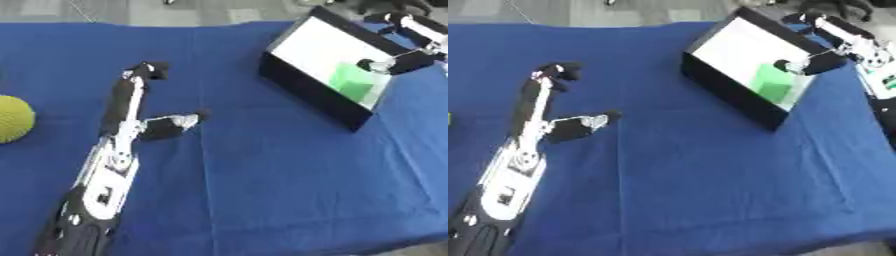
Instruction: Pick up the objects with one hand, pass them to the other hand, and then place them into the box on the other side of the table.
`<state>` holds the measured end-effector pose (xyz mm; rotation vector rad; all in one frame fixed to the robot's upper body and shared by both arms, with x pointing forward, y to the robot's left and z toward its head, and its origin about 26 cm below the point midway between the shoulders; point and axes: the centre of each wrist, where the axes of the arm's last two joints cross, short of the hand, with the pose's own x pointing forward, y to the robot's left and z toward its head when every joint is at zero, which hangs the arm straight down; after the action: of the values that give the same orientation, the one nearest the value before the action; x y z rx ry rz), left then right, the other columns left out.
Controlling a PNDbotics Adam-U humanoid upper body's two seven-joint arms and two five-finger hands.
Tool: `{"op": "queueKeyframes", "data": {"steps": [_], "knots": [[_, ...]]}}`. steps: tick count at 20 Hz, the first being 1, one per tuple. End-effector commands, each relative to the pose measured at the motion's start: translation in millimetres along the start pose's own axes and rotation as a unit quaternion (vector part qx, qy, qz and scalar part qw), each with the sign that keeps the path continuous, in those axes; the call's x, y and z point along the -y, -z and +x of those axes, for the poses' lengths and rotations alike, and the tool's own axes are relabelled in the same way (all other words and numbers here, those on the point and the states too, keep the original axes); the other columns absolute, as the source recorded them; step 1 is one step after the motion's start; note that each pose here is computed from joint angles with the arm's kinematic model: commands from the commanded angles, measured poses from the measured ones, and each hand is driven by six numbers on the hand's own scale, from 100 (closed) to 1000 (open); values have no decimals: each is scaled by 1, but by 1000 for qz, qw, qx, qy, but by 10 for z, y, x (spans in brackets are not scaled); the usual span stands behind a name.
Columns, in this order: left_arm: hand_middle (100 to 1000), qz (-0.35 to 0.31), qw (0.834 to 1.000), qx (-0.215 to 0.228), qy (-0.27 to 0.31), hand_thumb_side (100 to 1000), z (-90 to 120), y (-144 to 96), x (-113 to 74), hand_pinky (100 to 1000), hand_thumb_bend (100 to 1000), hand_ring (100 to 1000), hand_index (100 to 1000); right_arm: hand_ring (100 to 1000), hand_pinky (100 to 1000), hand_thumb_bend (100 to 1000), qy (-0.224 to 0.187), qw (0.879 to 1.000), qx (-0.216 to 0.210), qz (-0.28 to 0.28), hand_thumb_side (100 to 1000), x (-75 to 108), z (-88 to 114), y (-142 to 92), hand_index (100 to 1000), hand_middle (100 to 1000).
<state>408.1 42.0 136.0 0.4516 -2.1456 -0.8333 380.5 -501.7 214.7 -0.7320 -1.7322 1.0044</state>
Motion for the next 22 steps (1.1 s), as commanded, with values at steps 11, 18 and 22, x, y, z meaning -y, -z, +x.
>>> {"op": "queueKeyframes", "data": {"steps": [11, 18, 22], "knots": [[592, 23, 1000, -2, 11, 382, 8, 73, -191, 625, 792, 699, 773, 1000, 901, 100, 143, 980, 85, -107, 208, 615, 550, 6, 882, 897], [591, 34, 998, -12, 51, 376, -49, 173, -635, 633, 789, 689, 766, 1000, 909, 100, 215, 958, 133, -139, 459, 869, 774, -168, 902, 903], [605, 37, 996, -14, 75, 438, -70, 225, -922, 650, 616, 705, 770, 1000, 900, 100, 229, 956, 133, -130, 242, 926, 735, -246, 878, 881]]}}
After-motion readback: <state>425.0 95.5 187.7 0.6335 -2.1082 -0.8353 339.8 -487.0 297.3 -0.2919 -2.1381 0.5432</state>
